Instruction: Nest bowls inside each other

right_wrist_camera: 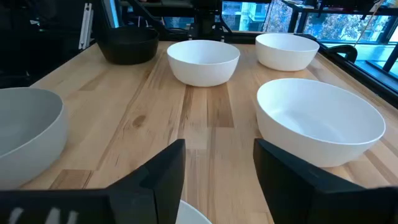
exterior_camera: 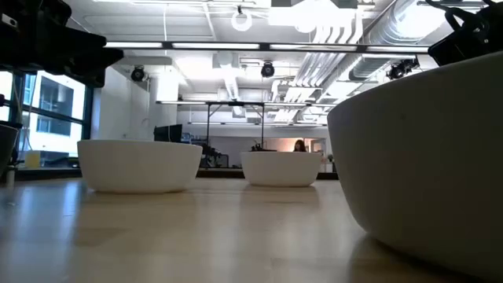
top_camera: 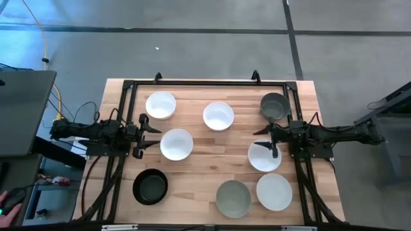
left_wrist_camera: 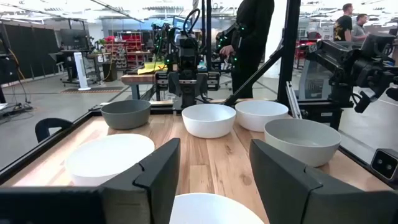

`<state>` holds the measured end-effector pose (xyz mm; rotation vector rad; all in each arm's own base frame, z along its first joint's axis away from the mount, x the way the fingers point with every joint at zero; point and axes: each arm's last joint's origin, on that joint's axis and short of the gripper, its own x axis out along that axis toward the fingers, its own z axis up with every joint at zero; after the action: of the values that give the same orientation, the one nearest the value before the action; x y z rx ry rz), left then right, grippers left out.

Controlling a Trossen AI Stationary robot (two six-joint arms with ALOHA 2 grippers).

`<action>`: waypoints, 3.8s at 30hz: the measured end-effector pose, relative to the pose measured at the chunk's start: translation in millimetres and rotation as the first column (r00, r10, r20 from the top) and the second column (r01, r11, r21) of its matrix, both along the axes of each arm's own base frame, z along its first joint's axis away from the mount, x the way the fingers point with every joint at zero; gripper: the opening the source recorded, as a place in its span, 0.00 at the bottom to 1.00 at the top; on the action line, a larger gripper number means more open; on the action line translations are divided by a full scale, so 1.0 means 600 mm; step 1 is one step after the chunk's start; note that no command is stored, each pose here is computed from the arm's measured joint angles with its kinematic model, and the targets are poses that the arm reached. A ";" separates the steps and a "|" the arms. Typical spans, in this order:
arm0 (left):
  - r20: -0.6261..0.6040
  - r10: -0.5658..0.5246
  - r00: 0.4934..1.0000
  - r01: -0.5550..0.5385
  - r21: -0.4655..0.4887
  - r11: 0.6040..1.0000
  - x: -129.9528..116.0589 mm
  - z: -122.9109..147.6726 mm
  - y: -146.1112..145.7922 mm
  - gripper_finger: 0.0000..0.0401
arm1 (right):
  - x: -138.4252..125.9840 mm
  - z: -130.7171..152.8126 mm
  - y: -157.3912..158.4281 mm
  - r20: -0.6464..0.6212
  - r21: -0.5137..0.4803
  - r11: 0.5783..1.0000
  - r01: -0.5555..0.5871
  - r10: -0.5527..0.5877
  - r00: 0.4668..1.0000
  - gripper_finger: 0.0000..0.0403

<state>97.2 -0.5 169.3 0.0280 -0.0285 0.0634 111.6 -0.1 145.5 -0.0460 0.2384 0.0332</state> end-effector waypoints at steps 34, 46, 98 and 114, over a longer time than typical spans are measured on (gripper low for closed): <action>0.000 0.000 1.000 0.000 0.000 1.000 0.000 0.000 0.000 0.45 | 0.000 0.000 0.000 0.000 0.000 1.000 0.000 0.000 1.000 0.45; 0.000 0.000 1.000 0.000 0.000 1.000 0.000 0.000 0.000 0.45 | 0.000 0.000 0.000 0.000 0.000 1.000 0.000 0.000 1.000 0.45; 0.107 -0.004 0.994 0.036 -0.296 0.955 -0.001 0.014 0.000 0.45 | 0.005 0.033 -0.001 0.179 0.378 0.926 0.018 -0.093 0.979 0.45; 0.042 0.023 0.999 -0.027 0.081 0.996 -0.001 0.008 0.001 0.45 | 0.004 0.032 -0.002 0.193 0.100 0.994 0.035 -0.054 0.980 0.45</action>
<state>96.9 0.1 174.0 0.1086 -0.0722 0.0878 114.3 -1.1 164.5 0.0521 0.0413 -0.0041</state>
